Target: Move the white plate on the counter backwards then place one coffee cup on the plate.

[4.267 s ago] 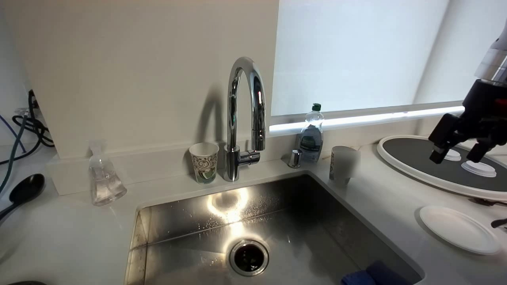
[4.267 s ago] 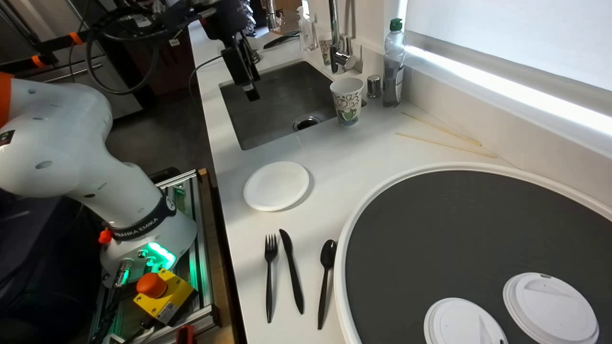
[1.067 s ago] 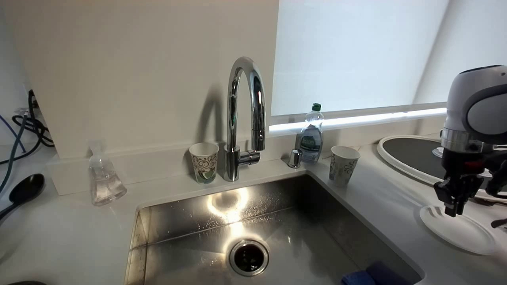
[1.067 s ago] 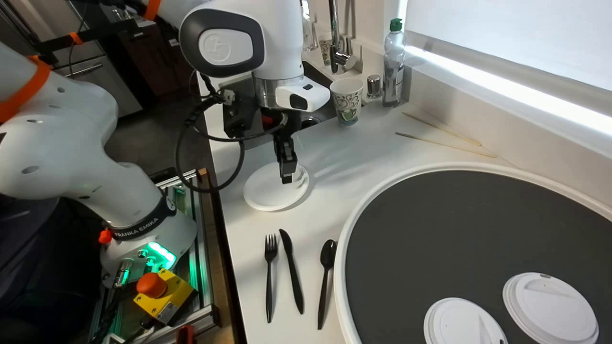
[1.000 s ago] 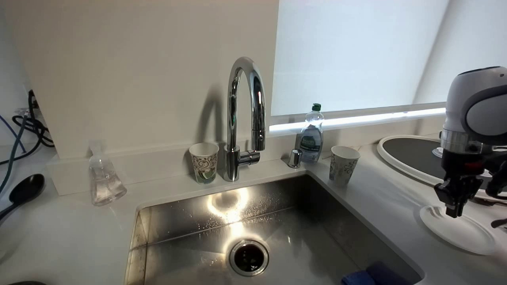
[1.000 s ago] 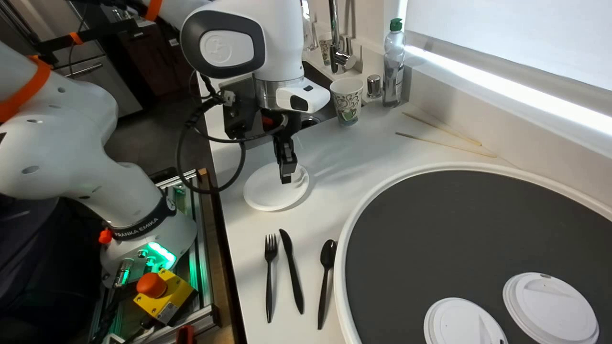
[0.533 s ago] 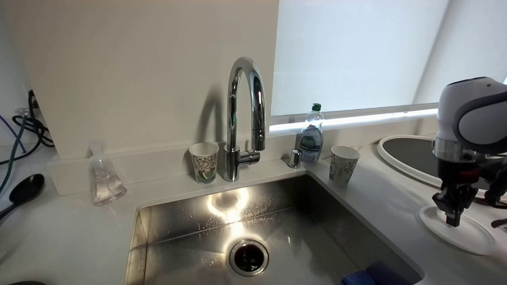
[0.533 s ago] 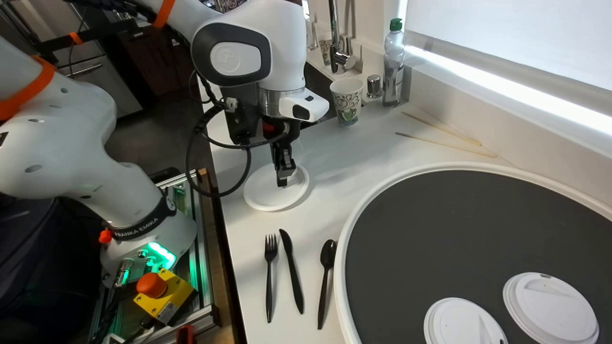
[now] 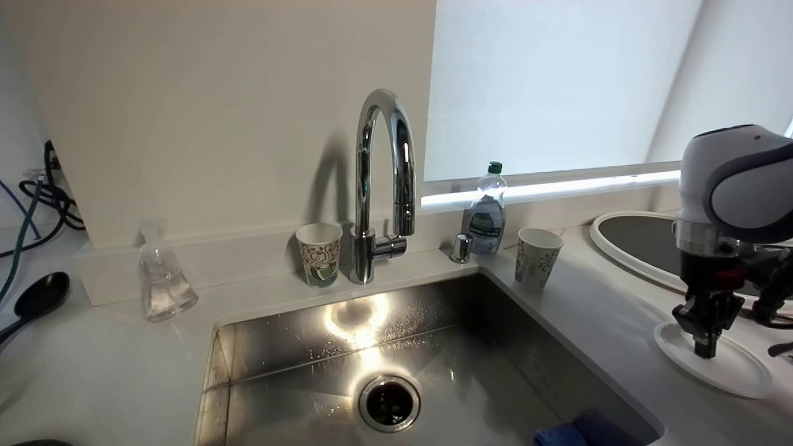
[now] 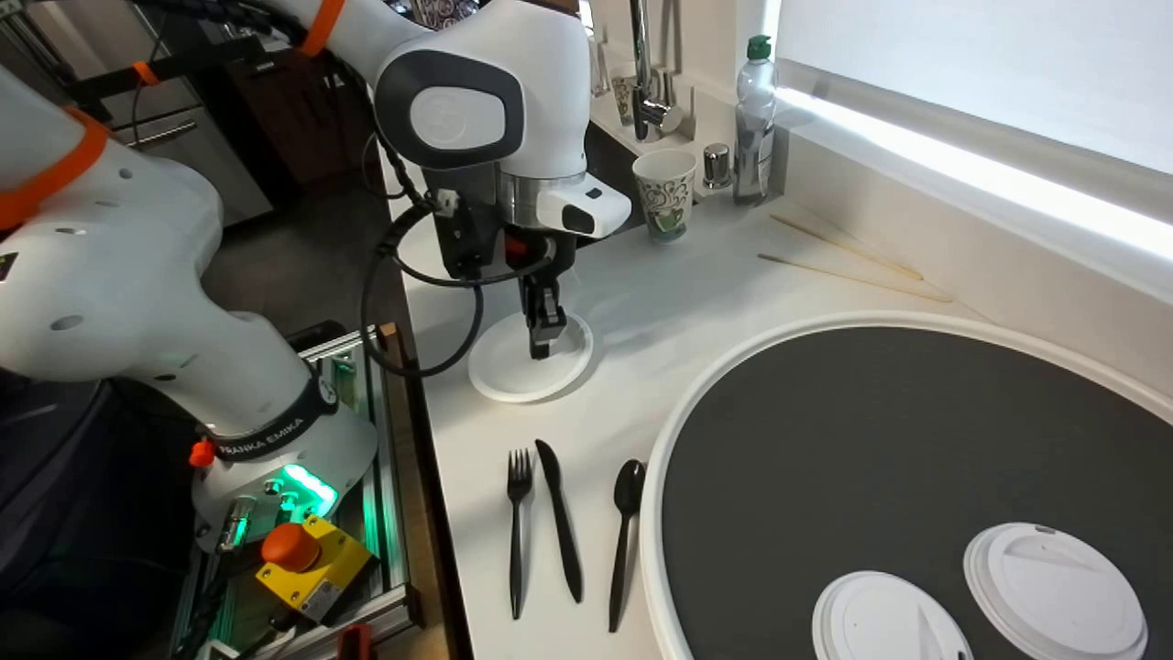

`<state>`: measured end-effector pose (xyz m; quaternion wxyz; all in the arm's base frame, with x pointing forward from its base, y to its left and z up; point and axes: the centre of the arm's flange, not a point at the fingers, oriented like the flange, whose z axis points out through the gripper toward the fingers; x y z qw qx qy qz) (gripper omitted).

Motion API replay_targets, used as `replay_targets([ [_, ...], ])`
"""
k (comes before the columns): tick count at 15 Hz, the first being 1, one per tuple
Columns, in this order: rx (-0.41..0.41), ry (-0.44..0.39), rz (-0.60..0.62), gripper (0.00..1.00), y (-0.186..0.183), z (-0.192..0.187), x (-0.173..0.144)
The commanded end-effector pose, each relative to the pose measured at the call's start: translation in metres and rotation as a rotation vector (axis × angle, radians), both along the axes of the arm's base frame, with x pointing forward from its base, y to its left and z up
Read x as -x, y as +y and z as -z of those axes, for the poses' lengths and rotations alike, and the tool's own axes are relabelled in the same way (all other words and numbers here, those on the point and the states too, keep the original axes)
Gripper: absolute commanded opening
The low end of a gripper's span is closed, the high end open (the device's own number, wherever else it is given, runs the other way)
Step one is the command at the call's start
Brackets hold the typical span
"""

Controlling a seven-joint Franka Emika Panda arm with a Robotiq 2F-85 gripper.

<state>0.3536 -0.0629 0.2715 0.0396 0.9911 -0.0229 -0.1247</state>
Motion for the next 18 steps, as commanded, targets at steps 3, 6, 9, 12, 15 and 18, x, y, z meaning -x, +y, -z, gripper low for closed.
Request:
replay_targets([
  [3, -0.023, -0.027, 0.056, 0.0, 0.016, 0.02, 0.021],
  [6, -0.017, -0.062, 0.076, 0.0, 0.02, 0.022, 0.011],
  [9, -0.007, -0.105, 0.085, 0.0, 0.021, 0.027, -0.001],
  [12, -0.005, -0.155, 0.099, 0.0, 0.023, 0.029, -0.014],
  [15, -0.001, -0.202, 0.112, 0.0, 0.027, 0.032, -0.024],
  [18, 0.012, -0.256, 0.126, 0.0, 0.029, 0.032, -0.036],
])
